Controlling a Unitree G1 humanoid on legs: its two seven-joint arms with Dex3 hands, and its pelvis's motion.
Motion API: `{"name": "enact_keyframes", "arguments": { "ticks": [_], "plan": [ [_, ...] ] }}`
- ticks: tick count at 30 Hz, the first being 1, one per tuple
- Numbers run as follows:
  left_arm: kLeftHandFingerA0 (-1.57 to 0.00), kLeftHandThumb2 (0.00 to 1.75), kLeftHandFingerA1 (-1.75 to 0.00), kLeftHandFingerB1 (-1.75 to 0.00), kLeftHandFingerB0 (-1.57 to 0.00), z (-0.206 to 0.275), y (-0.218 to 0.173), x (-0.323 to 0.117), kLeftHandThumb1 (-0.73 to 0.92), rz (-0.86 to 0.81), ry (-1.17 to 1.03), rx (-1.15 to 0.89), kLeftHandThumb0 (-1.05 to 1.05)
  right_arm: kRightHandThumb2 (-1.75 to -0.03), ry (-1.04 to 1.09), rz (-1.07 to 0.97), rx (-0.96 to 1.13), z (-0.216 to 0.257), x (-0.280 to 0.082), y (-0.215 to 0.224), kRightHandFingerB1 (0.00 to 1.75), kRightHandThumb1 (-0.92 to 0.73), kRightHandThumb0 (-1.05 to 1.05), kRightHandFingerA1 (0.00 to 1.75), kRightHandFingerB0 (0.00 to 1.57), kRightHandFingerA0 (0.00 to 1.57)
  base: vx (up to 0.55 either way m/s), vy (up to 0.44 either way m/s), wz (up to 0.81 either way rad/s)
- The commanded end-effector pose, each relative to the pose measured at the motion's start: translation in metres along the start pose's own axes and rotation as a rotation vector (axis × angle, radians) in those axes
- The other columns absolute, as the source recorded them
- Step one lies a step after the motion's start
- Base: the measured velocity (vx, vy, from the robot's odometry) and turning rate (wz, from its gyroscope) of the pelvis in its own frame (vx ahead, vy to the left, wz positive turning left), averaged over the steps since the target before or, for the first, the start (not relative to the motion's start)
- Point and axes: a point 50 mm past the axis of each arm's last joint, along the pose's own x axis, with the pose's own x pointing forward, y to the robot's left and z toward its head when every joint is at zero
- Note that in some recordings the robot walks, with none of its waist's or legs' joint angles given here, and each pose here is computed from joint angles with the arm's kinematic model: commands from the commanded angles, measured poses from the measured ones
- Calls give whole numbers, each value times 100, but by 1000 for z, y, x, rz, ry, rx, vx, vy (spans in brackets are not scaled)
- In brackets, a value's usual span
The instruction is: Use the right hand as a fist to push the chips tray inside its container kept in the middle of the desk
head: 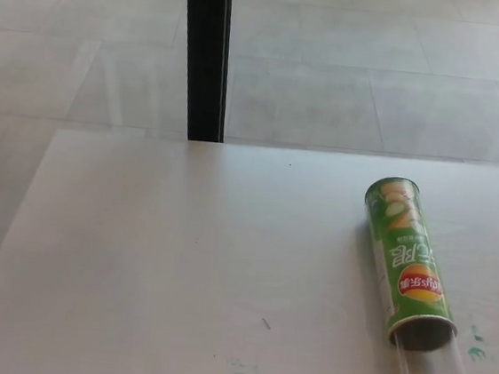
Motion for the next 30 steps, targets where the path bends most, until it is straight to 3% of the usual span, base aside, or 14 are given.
{"name": "enact_keyframes", "arguments": {
  "ticks": [1, 3, 7, 9, 15, 18, 19, 22, 23, 26, 27, 28, 29, 30],
  "plan": [
    [-41, 151, -96, -83, -25, 4, 5, -1, 34, -36, 9, -90, -40, -64, -179, -50, 89, 29, 3, -18, 38, -80, -64, 63, 42, 74, 0, 0, 0],
    [-40, 151, -95, -79, -20, 4, 5, -1, 34, -33, 9, -79, -40, -98, -213, -82, 112, 38, 5, -20, 55, -63, -61, 74, 40, 75, 0, 0, 0],
    [-41, 172, -129, -108, -28, 4, 5, -1, 21, -33, 9, -82, -30, -64, -384, -127, 202, 78, 5, -32, 39, -82, -57, 64, 40, 76, 0, 0, 0],
    [-42, 149, -95, -78, -21, 1, 6, -2, 34, -36, 14, -72, -41, -63, -461, -138, 262, 96, 3, -36, 40, -78, -55, 63, 46, 80, 0, 0, 0],
    [-41, 174, -106, -87, -23, 2, 7, -2, 20, -55, 8, -29, -30, -64, -733, -58, 336, 154, -25, -37, 40, -80, -53, 58, 48, 80, 0, 0, 0],
    [-41, 147, -93, -76, -17, 0, 7, -2, 29, -46, 15, -31, -41, -64, -839, -22, 305, 170, -39, -33, 40, -81, -51, 55, 48, 80, 0, 0, 0],
    [-41, 174, -106, -89, -25, 0, 7, -2, 18, -46, 14, -27, -34, -65, -897, 7, 285, 177, -49, -28, 41, -82, -55, 54, 46, 79, 0, 0, 0],
    [-42, 172, -105, -86, -23, 0, 7, -3, 19, -47, 7, -18, -34, -65, -979, 46, 242, 190, -71, -16, 41, -83, -60, 53, 49, 80, 0, 0, 0],
    [-39, 144, -90, -73, -16, 0, 7, -2, 30, -45, 11, -22, -40, -65, -1006, 80, 232, 194, -78, -12, 41, -84, -62, 54, 48, 78, 0, 0, 0],
    [-39, 174, -104, -86, -22, -1, 6, -2, 22, -51, 15, -53, -31, -65, -1113, 239, 218, 209, -108, 10, 42, -84, -60, 59, 41, 75, 0, 0, 0],
    [-47, 132, -85, -75, -31, 0, 6, -2, 54, -51, 13, -43, -19, -65, -1124, 285, 198, 208, -112, 15, 42, -83, -60, 59, 43, 75, 0, 0, 0],
    [-47, 132, -85, -75, -31, 0, 6, -2, 54, -54, 10, -41, -19, -65, -1124, 304, 196, 207, -116, 18, 42, -83, -60, 59, 43, 75, 0, 0, 0],
    [-40, 173, -103, -83, -20, 0, 6, -2, 22, -55, 8, -37, -31, -65, -1117, 316, 182, 206, -118, 20, 40, -83, -62, 59, 47, 74, 0, 0, 0],
    [-40, 173, -103, -83, -20, 0, 6, -2, 22, -55, 6, -33, -31, -65, -1113, 325, 172, 206, -120, 21, 40, -83, -62, 59, 47, 74, 0, 0, 0]
  ]
}}
